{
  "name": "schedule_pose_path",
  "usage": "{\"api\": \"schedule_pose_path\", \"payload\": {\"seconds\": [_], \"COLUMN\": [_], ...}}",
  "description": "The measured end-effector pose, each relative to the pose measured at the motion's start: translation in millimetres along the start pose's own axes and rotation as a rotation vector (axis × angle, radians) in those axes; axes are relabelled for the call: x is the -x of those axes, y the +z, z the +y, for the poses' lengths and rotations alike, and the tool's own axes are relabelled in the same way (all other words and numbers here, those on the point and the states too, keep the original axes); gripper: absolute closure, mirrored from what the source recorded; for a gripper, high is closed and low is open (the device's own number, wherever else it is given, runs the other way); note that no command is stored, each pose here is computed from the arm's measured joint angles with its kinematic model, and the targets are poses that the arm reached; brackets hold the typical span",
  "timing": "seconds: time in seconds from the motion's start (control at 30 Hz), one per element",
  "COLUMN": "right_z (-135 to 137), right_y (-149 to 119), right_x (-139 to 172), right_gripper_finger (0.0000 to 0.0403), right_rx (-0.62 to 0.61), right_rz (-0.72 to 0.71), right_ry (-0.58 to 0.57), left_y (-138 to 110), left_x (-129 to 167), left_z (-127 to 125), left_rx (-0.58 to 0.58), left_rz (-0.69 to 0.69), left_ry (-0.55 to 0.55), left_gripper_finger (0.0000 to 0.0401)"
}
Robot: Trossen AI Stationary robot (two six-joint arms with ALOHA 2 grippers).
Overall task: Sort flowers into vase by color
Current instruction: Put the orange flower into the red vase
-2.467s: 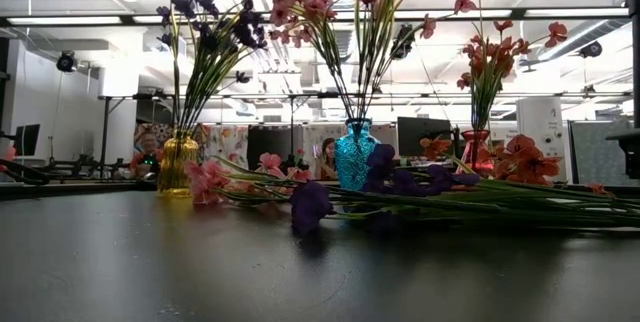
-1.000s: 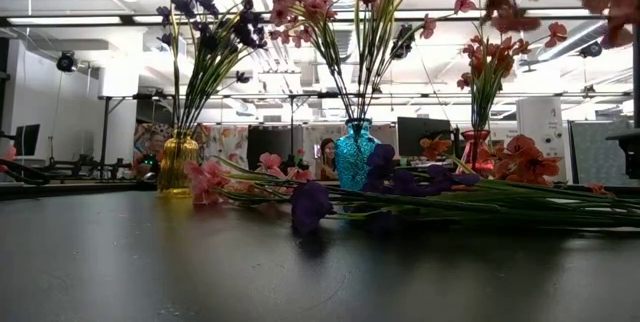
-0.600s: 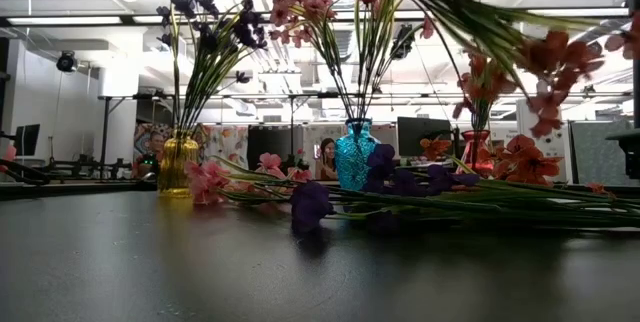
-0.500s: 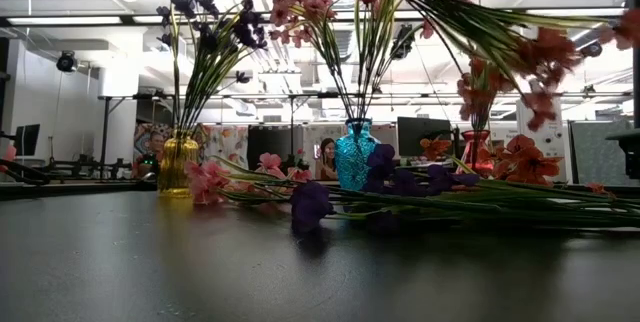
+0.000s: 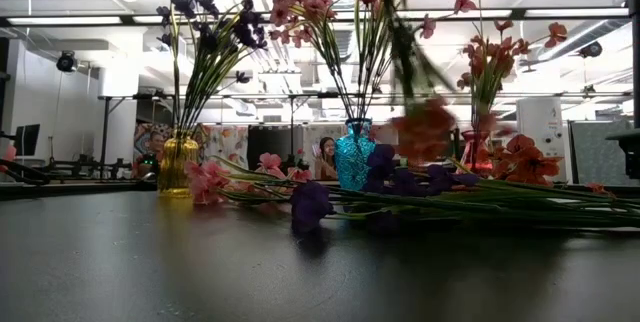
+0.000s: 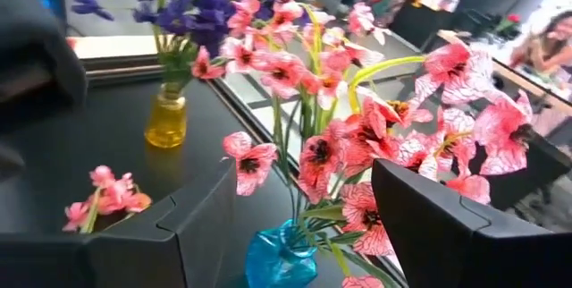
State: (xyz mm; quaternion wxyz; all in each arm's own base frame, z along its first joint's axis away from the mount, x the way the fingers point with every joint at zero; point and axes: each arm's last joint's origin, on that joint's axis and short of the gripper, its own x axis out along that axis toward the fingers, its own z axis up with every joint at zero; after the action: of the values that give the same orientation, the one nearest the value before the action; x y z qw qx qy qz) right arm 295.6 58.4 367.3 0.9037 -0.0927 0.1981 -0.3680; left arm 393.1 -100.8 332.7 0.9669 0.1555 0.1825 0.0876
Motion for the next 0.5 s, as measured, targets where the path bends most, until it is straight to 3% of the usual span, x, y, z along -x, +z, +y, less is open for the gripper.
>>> {"api": "schedule_pose_path", "payload": {"seconds": [0.17,0.33,0.5], "right_z": [4.1,8.7,29.5], "right_y": [-1.8,-6.0,-17.9], "right_x": [-2.9,-7.2,-20.8], "right_gripper_finger": [0.0156,0.0157,0.0156], "right_rx": [-0.074,-0.094,-0.078], "right_rz": [0.002,-0.017,-0.002], "right_ry": [-0.016,-0.149,-0.189], "left_y": [-16.1,-34.1,-47.4], "left_x": [-5.0,-7.4,-7.4], "left_z": [-4.1,-7.1,-12.5], "left_rx": [0.034,0.053,0.055], "left_rz": [0.022,0.074,0.117], "left_ry": [0.047,0.176,0.175], "left_gripper_finger": [0.0142,0.0142,0.0142]}}
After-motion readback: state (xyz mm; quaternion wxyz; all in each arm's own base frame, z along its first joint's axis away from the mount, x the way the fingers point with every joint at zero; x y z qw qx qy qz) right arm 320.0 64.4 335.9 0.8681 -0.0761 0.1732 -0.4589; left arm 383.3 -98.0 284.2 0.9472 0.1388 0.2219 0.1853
